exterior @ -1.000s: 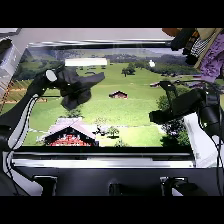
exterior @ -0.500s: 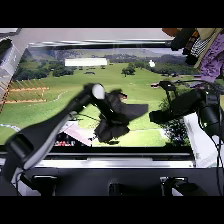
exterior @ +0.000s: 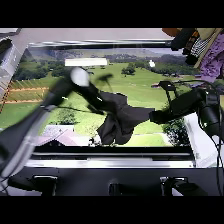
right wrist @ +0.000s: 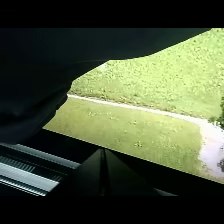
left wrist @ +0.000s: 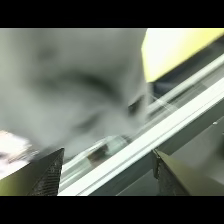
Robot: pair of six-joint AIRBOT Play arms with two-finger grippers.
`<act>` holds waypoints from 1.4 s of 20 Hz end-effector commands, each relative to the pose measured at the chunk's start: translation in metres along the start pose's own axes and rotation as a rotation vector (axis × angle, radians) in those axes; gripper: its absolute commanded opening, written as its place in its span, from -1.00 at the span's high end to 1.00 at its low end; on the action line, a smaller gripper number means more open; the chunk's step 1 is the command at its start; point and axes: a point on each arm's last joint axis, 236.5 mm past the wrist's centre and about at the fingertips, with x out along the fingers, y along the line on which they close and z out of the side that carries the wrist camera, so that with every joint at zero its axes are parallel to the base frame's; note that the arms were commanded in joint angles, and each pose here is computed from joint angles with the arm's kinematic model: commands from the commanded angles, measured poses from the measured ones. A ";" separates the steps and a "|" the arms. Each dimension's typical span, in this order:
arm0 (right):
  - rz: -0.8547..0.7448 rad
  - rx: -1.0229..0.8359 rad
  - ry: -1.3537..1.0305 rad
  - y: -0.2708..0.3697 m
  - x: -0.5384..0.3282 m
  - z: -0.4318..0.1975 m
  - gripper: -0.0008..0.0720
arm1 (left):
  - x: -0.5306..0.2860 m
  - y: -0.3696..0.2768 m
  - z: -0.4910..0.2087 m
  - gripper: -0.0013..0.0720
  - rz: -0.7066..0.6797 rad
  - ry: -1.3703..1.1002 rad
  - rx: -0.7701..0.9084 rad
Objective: Fold the clothes and pants, and hang the long-sleeved shirts on hangers.
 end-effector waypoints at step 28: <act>0.408 0.713 -0.058 -0.118 0.129 0.065 -0.52 | -0.244 0.206 -0.051 -0.74 0.297 -0.468 -0.445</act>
